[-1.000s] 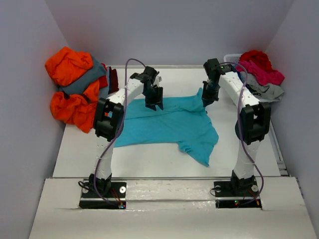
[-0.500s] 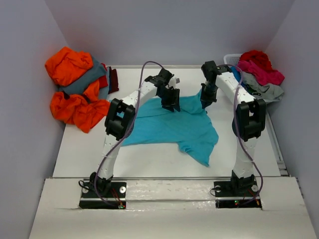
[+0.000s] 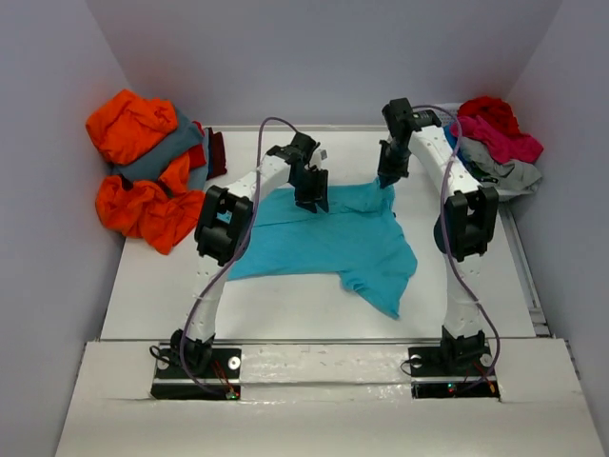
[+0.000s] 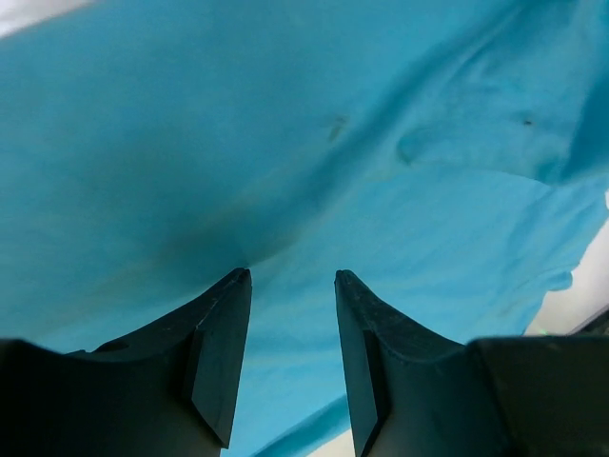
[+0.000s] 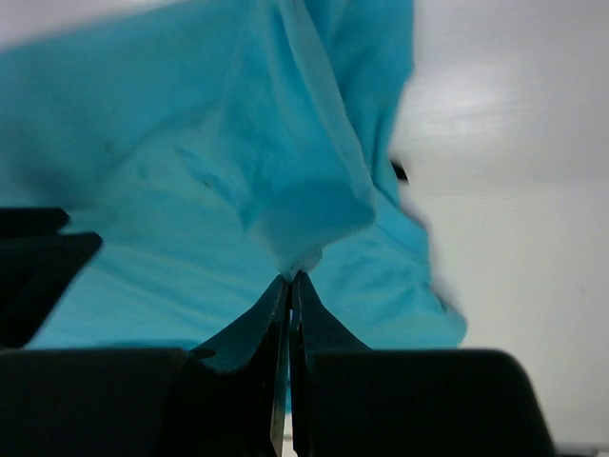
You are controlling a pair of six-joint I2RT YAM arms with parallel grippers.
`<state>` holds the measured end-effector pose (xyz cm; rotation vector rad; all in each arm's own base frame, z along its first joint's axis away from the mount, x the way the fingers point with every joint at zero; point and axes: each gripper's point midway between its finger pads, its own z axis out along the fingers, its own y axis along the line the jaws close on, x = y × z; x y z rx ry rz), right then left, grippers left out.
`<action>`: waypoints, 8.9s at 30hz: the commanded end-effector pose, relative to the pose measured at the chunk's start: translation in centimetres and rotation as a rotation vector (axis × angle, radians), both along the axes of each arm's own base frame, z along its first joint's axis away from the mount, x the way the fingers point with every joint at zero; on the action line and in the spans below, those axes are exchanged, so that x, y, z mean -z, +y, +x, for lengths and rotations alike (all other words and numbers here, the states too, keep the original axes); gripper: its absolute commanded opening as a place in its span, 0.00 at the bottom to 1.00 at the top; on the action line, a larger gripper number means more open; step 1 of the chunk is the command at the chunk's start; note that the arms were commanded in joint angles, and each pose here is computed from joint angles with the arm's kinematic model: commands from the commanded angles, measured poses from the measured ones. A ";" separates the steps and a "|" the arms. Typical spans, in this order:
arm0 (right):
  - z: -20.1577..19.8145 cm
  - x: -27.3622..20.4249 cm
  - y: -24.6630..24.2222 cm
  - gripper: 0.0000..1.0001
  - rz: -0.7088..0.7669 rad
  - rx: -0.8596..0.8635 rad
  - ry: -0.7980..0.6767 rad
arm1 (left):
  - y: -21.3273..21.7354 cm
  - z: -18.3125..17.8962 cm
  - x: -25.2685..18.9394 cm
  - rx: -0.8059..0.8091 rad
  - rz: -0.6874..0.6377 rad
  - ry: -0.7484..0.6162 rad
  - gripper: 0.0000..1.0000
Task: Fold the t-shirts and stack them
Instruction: Fold the flattened T-shirt at the center of the board.
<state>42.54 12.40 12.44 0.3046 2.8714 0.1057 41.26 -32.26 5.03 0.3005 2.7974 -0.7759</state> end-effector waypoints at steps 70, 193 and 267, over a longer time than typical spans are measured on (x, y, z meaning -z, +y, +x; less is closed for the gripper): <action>4.0 2.7 4.2 0.40 0.211 -0.030 -0.172 | 5.3 0.4 -7.2 -0.102 0.012 -0.157 0.51; 8.6 3.9 7.4 0.59 0.108 -0.081 -0.148 | 10.3 1.1 0.8 -0.217 0.217 0.063 0.52; 1.3 4.0 2.9 0.56 0.130 0.001 0.001 | 11.8 1.1 1.2 -0.254 0.218 0.075 0.52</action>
